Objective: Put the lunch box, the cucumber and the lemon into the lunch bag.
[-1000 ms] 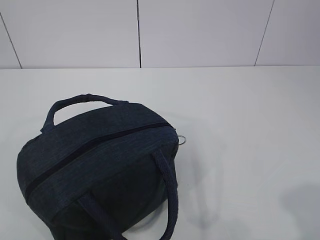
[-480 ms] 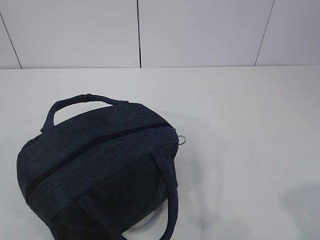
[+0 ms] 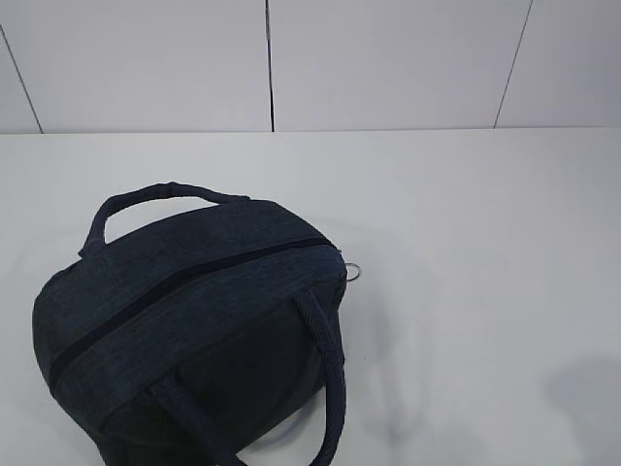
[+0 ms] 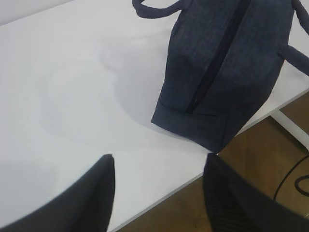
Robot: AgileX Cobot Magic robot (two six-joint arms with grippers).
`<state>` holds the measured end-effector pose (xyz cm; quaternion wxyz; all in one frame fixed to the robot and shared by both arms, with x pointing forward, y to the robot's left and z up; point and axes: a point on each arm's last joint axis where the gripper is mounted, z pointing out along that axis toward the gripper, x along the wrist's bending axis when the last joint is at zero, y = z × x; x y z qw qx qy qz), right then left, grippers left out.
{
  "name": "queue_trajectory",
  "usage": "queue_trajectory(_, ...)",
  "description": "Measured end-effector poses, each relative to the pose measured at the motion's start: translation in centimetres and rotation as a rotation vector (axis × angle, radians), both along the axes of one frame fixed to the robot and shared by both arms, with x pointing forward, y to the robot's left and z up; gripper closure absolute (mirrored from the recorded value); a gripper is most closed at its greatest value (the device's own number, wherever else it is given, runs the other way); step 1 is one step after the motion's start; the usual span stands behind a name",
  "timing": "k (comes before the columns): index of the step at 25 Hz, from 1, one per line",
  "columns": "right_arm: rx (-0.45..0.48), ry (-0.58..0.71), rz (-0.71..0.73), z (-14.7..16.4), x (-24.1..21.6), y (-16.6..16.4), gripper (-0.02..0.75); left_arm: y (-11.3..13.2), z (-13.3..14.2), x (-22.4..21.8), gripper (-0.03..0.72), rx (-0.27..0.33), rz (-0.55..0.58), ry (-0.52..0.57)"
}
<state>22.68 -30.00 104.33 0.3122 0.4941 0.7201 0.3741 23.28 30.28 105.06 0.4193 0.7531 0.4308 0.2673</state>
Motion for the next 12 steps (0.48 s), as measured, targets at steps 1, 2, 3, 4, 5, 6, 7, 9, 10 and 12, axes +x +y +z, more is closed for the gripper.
queue_trajectory(1, 0.000, 0.000, 0.000, 0.00, 0.00, 0.00, 0.456, 0.00, 0.00, 0.00, 0.288, 0.000, 0.000, 0.000)
queue_trajectory(2, 0.000, -0.002, 0.000, 0.01, 0.01, 0.00, 0.457, 0.00, 0.00, 0.00, 0.288, 0.000, 0.000, 0.000)
queue_trajectory(3, 0.000, -0.002, 0.000, 0.01, 0.01, 0.00, 0.457, 0.00, 0.00, 0.00, 0.289, 0.000, 0.000, 0.000)
queue_trajectory(4, 0.000, -0.002, 0.000, 0.01, 0.01, 0.00, 0.457, 0.00, 0.00, 0.00, 0.289, 0.000, 0.000, 0.000)
queue_trajectory(5, 0.000, -0.002, 0.000, 0.01, 0.01, 0.00, 0.458, 0.00, 0.00, 0.00, 0.290, 0.000, 0.000, 0.000)
queue_trajectory(6, 0.000, -0.002, 0.000, 0.01, 0.01, 0.00, 0.458, 0.00, 0.00, 0.00, 0.292, 0.000, 0.000, 0.000)
queue_trajectory(7, 0.000, -0.002, 0.000, 0.01, 0.01, 0.00, 0.459, 0.00, 0.00, 0.00, 0.295, 0.000, 0.002, 0.000)
queue_trajectory(9, 0.000, -0.002, 0.000, 0.01, 0.01, 0.00, 0.459, -0.01, 0.00, 0.00, 0.305, 0.000, 0.016, 0.000)
queue_trajectory(10, 0.000, -0.002, 0.000, 0.01, 0.01, 0.00, 0.460, -0.02, 0.01, 0.00, 0.308, -0.001, 0.028, -0.002)
queue_trajectory(12, 0.000, -0.002, 0.000, 0.01, 0.01, 0.00, 0.460, -0.04, 0.01, -0.01, 0.313, -0.001, 0.068, -0.002)
